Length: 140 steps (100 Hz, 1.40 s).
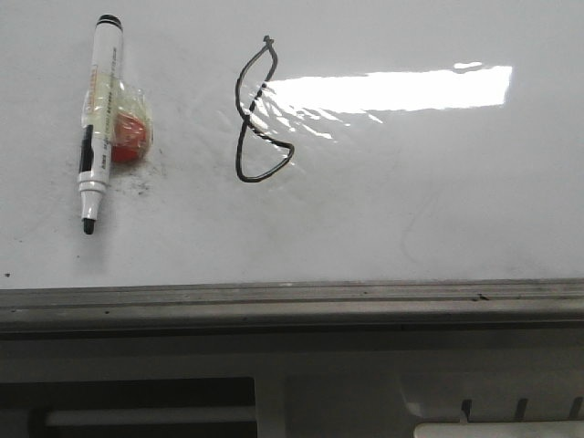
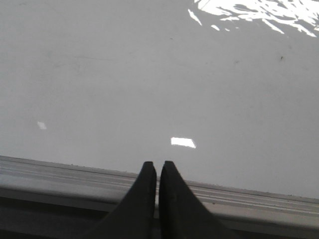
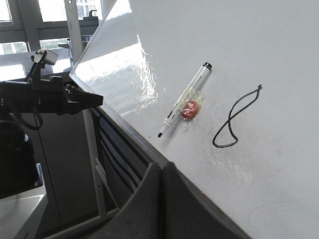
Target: Write number 8 on whiteboard
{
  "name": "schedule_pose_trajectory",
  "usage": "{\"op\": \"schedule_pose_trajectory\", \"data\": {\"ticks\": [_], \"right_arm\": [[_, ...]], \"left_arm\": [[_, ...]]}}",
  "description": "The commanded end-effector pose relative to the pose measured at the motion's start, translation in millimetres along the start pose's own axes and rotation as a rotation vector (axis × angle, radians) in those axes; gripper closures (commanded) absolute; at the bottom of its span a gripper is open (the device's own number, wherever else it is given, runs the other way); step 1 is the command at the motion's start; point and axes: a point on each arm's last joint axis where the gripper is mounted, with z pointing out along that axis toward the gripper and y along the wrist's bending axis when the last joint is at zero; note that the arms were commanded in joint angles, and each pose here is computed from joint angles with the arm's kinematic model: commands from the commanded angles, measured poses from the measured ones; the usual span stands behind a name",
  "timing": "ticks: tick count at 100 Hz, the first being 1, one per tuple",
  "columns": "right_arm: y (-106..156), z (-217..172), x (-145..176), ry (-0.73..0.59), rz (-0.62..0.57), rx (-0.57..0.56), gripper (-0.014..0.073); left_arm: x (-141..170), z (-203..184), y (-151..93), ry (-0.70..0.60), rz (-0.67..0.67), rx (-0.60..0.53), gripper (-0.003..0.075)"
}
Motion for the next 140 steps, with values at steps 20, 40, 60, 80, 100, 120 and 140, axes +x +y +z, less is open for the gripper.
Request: {"op": "schedule_pose_trajectory", "data": {"ticks": [20, 40, 60, 80, 100, 120, 140], "right_arm": [[-1, 0, -15, -0.092, -0.016, 0.02, 0.0659], [-7, -1, -17, -0.124, -0.023, 0.105, 0.0659], [-14, -5, -17, -0.37, -0.069, 0.226, 0.0659], [-20, -18, -1, -0.622, -0.188, 0.429, 0.0659], [-36, -26, 9, -0.547, -0.271, 0.723, 0.0659], [-42, -31, 24, -0.359, -0.256, 0.887, 0.0659], [-43, -42, 42, -0.209, -0.166, 1.035, 0.0659]], "left_arm": [[5, 1, 1, -0.038, -0.011, 0.004, 0.0741], [5, 1, 1, -0.038, -0.011, 0.004, 0.0741], [5, 1, 1, -0.038, -0.011, 0.004, 0.0741], [5, 1, 1, -0.038, -0.011, 0.004, 0.0741], [5, 1, 1, -0.038, -0.011, 0.004, 0.0741], [5, 1, 1, -0.038, -0.011, 0.004, 0.0741], [5, 1, 1, -0.038, -0.011, 0.004, 0.0741]]}}
